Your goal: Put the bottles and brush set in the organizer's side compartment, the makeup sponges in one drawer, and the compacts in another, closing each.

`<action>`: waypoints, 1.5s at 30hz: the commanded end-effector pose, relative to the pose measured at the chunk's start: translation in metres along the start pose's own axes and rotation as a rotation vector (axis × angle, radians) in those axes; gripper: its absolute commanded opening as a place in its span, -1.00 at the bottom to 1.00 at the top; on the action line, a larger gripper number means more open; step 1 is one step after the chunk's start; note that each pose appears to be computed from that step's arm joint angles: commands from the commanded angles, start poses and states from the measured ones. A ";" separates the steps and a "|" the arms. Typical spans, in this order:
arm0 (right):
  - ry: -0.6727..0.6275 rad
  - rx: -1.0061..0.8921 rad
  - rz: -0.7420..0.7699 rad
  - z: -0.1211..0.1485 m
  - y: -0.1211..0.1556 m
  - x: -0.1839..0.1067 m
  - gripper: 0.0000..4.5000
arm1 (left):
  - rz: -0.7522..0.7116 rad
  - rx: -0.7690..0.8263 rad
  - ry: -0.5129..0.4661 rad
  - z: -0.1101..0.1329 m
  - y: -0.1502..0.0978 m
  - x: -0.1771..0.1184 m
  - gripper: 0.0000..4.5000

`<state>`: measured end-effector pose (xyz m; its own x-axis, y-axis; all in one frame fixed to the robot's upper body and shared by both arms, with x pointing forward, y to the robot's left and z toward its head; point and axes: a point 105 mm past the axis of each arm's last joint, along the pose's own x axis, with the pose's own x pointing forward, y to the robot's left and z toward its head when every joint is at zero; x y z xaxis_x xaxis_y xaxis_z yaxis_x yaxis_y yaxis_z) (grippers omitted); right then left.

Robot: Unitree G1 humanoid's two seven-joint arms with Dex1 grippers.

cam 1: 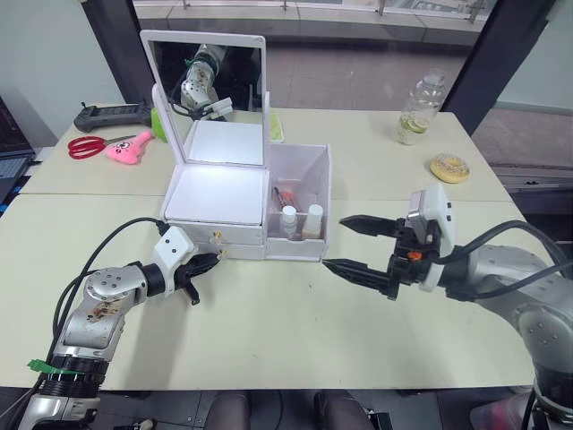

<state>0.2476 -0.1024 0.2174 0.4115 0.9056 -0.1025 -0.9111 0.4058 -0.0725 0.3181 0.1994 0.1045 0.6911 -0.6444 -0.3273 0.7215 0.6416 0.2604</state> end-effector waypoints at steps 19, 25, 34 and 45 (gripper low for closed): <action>0.005 0.023 -0.031 -0.006 -0.005 -0.020 1.00 | 0.118 0.010 -0.060 0.037 0.012 -0.088 -0.98; 0.019 0.013 -0.044 -0.008 -0.010 -0.022 1.00 | 0.154 -0.016 -0.142 0.050 0.023 -0.072 -0.98; 0.013 0.001 -0.051 -0.005 -0.008 -0.021 1.00 | 0.216 -0.017 -0.149 0.047 0.036 -0.064 -0.98; 0.045 0.003 -0.154 -0.007 -0.015 -0.060 1.00 | 0.119 -0.097 -0.168 0.061 0.009 -0.125 -0.98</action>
<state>0.2407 -0.1562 0.2034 0.5266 0.8339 -0.1650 -0.8472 0.5309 -0.0203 0.2521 0.2542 0.1828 0.7745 -0.6083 -0.1737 0.6319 0.7566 0.1679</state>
